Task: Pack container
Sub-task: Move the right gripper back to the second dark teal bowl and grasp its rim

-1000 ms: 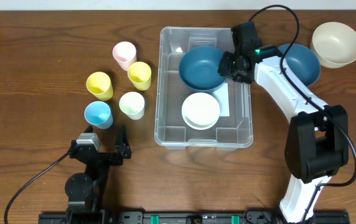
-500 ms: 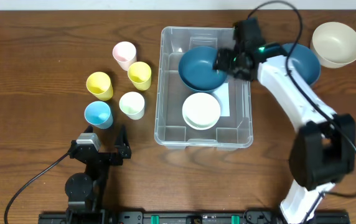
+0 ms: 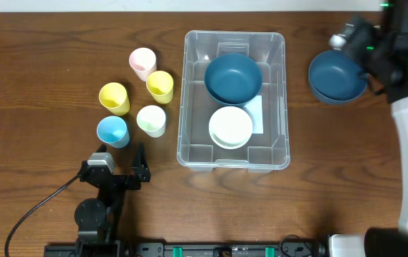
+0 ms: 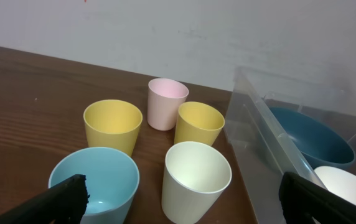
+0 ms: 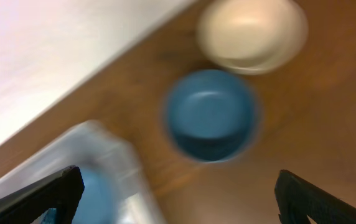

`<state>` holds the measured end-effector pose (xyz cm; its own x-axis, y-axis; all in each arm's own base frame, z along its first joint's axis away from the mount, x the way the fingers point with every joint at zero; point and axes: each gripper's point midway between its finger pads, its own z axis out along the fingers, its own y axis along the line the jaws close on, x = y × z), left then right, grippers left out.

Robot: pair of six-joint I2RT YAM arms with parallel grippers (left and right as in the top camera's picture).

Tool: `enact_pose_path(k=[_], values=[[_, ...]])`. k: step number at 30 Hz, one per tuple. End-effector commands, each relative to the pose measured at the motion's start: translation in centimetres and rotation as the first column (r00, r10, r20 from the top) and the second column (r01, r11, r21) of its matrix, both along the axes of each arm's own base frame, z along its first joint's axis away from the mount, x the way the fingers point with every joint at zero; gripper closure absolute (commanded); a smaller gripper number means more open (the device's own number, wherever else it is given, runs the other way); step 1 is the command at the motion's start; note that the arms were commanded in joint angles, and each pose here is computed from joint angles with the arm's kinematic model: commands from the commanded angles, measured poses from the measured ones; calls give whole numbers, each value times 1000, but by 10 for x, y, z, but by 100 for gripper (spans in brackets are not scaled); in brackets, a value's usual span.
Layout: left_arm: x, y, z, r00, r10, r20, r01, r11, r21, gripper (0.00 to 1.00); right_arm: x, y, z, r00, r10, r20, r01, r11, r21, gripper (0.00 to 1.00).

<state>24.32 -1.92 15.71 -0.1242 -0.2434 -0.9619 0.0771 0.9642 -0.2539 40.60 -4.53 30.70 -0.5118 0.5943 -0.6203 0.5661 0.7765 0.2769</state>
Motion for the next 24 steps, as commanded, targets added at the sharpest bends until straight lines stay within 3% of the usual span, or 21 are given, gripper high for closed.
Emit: enact_pose_path(k=[1, 7, 12, 16, 24], values=[[1, 2, -17, 999, 7, -36, -6, 1000, 18, 2, -4, -51, -63, 975, -158, -156, 161, 987, 4, 1], [1, 2, -17, 999, 7, -36, -6, 1000, 18, 2, 0, -64, -151, 934, -105, -341, 154, 981, 118, 1], [1, 2, -17, 999, 7, -36, -6, 1000, 18, 2, 6, -69, -205, 890, -102, -444, 176, 976, 128, 4], [1, 2, -17, 999, 7, -36, -6, 1000, 18, 2, 11, -69, -233, 871, -92, -482, 180, 974, 139, 5], [1, 2, -17, 999, 7, -36, -6, 1000, 18, 2, 11, -73, -264, 844, -107, -526, 215, 965, 148, 16]])
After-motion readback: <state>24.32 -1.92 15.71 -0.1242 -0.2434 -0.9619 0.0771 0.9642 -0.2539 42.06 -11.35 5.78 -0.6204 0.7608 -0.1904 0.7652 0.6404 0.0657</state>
